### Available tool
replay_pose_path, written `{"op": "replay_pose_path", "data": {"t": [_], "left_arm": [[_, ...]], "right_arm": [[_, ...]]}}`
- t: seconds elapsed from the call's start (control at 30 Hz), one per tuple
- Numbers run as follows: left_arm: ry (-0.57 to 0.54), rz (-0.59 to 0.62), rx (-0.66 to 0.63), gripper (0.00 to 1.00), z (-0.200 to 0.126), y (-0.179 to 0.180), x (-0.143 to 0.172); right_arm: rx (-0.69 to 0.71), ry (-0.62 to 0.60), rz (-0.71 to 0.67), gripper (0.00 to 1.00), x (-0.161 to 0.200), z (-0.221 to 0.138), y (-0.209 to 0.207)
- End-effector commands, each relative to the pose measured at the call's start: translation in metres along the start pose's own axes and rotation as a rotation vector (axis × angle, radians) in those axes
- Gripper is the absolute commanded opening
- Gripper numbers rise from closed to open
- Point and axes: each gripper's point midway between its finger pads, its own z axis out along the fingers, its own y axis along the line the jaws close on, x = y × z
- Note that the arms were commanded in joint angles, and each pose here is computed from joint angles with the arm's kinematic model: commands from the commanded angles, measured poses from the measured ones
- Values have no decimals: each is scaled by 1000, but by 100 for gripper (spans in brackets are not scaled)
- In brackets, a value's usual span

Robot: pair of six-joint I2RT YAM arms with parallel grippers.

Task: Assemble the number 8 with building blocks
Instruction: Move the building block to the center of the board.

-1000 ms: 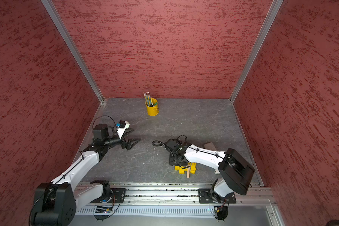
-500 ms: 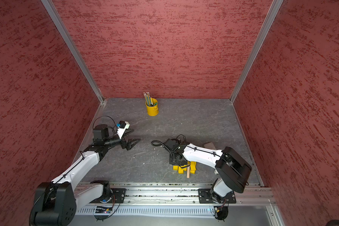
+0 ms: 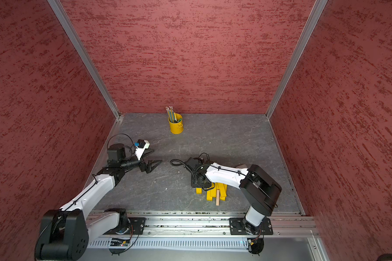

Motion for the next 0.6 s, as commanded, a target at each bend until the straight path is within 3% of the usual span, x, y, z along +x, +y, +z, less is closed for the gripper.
{"op": "replay_pose_path", "data": {"t": [0.0,0.17,0.3,0.57], "left_arm": [[4,2,-1,100,1,3,6],[3,2,-1,100,2,4,6],[2,1,-4,100,1,4,5],[1,-1,-6,100,1,5,8]], "right_arm": [[-14,-28,6,61,-5,-7,5],[28,-26,-8,59,-5,-4,0],[55,-24,-25,48,-1,3,-2],[53,-30,-12,39,-4,13,2]]}}
